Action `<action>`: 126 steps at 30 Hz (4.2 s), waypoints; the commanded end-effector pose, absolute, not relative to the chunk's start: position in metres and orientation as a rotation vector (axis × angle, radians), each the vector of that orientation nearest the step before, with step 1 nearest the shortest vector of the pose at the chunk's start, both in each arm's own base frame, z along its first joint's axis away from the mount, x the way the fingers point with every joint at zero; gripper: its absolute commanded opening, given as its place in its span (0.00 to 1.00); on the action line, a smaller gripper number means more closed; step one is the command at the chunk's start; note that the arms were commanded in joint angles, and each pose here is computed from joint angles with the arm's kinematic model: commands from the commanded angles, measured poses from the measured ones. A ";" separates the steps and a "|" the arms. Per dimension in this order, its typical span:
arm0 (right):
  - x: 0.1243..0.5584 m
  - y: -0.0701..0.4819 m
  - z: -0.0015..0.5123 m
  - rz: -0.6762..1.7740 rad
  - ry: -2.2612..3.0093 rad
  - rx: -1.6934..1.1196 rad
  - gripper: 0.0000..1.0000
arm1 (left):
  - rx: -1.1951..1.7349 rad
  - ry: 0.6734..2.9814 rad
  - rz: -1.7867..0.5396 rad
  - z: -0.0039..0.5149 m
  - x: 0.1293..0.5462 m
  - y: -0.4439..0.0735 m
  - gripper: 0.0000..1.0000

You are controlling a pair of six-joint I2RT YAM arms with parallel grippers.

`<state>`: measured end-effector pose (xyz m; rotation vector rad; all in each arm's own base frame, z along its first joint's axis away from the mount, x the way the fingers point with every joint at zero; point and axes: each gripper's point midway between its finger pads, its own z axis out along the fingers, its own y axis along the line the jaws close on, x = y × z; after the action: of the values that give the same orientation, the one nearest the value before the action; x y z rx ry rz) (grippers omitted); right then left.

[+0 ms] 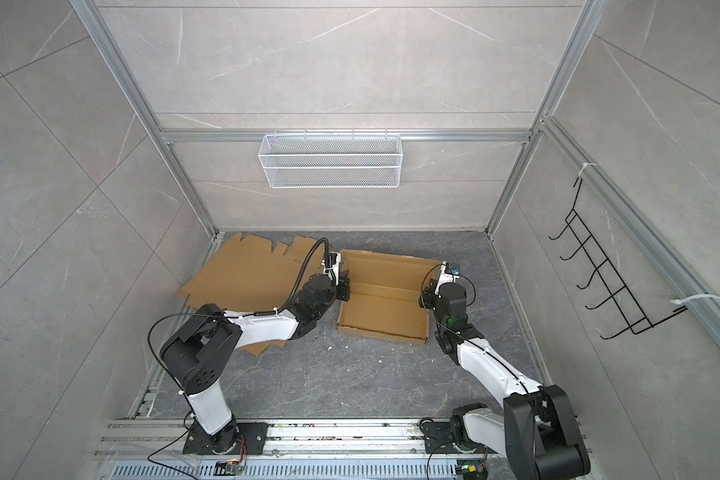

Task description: Fold the paper box

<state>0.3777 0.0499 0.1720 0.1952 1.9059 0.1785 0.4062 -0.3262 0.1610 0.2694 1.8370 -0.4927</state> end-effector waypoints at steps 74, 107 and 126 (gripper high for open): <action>0.368 0.099 0.112 0.275 1.936 0.265 0.00 | 0.399 1.732 -0.542 0.109 0.386 -0.332 0.00; 0.257 0.112 0.203 0.338 2.181 -0.275 0.53 | 0.309 1.735 -0.417 0.092 0.376 -0.291 0.00; 0.305 0.174 0.275 0.124 2.220 -1.016 0.61 | 0.317 1.758 -0.432 0.080 0.373 -0.292 0.00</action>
<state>0.3123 0.1699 0.2877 -0.8549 2.1857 0.1845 0.3835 -0.2964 0.1337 0.2651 1.6083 -0.4726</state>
